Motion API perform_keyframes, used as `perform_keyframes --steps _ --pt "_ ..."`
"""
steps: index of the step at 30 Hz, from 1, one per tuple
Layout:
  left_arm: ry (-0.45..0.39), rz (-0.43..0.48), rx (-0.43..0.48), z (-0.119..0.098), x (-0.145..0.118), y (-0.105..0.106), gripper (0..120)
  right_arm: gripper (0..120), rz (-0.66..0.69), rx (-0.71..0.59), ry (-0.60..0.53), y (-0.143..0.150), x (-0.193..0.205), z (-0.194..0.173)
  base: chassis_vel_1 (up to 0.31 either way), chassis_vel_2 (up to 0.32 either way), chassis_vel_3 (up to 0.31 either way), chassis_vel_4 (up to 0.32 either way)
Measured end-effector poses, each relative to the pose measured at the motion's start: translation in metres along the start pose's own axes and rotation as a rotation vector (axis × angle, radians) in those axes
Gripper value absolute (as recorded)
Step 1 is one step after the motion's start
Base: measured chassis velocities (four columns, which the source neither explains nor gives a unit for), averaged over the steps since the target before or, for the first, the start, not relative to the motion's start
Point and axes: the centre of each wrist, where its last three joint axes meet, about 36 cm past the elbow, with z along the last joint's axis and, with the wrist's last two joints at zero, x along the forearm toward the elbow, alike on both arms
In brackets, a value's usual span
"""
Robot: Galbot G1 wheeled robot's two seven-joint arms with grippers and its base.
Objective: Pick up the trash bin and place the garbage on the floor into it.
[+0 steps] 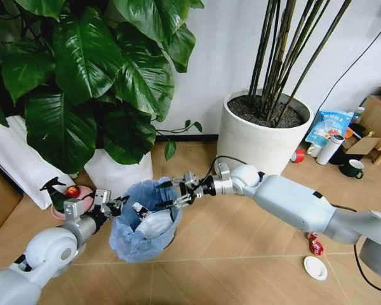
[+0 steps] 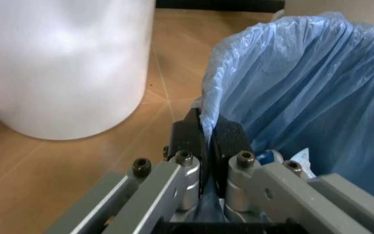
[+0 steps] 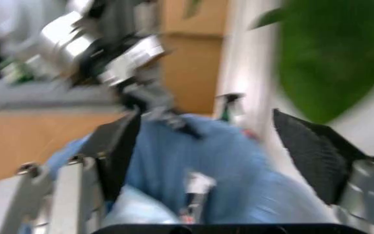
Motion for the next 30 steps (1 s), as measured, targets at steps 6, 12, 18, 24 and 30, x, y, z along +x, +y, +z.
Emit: perform_keyframes --steps 6,12,18,24,30 --pt "-0.023 -0.028 0.014 -0.006 0.005 0.009 0 99 0.318 -0.098 -0.079 0.022 0.055 0.03 0.0 0.0 0.0 0.0" --pt "-0.031 -0.044 0.023 -0.006 0.008 0.014 0 100 0.552 -0.138 -0.056 0.054 0.111 0.058 0.0 0.0 0.0 0.0" --pt "-0.042 -0.063 0.036 -0.005 0.01 0.019 0 100 0.819 -0.179 0.027 0.117 0.169 0.103 0.0 0.0 0.0 0.0" --pt "-0.047 -0.072 0.032 -0.005 0.012 0.022 0 100 1.056 -0.187 0.125 0.18 0.217 0.132 0.0 0.0 0.0 0.0" --pt "-0.05 -0.07 0.029 -0.006 0.013 0.02 0 100 1.266 -0.226 0.287 0.256 0.258 0.154 0.0 0.0 0.0 0.0"
